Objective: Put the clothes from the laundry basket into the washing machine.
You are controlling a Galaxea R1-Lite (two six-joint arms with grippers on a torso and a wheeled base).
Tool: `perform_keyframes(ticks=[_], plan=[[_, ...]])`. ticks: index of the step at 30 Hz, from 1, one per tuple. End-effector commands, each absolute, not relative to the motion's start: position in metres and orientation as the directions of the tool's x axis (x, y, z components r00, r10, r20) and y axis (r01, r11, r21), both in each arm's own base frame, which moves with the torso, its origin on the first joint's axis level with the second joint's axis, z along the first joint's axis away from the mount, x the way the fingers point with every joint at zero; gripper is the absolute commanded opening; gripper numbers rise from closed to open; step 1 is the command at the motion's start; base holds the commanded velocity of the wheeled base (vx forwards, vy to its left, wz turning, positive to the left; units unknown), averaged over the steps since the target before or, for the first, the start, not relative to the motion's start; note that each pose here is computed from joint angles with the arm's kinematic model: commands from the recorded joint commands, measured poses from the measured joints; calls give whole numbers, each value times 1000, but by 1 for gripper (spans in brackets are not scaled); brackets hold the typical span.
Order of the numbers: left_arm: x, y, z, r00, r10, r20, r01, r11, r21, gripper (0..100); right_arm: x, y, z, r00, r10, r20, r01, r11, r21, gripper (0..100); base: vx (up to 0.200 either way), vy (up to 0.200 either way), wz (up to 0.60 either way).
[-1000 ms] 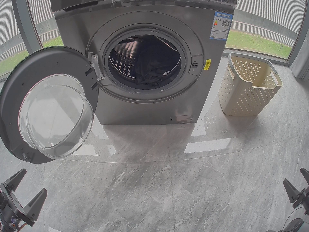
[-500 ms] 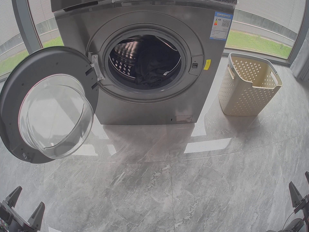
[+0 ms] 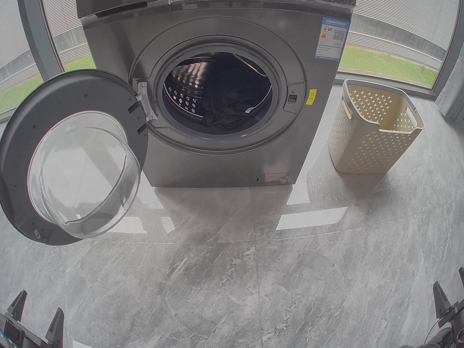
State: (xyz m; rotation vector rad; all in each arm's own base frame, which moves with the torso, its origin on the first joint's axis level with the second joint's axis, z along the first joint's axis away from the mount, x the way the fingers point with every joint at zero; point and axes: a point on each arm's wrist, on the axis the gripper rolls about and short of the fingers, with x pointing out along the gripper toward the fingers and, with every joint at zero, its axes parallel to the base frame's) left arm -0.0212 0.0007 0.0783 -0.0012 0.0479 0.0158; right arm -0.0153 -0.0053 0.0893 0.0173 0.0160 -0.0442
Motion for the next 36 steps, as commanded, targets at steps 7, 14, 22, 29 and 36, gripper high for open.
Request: perform_keyframes(ticks=[7,14,22,29,36], plan=[[-23,0,76,1000,18,-6,-18,1000,9,100,-23,-5,82,964,-261,54,262,965,-14,100,0,171,0],[-23,0,76,1000,18,-5,-18,1000,2,100,-22,0,81,999,-21,46,22,1000,-8,100,0,200,0],[-23,0,76,1000,21,-3,-21,1000,-8,100,-22,0,76,1000,11,-2,-11,1000,-6,100,0,200,0],[-23,0,76,1000,20,-3,-20,1000,-8,100,-22,1,76,1000,26,-2,-26,1000,-17,100,0,200,0],[-23,0,76,1000,18,-3,-18,1000,-14,100,-23,1,76,1000,28,0,-28,1000,-14,100,0,143,0]])
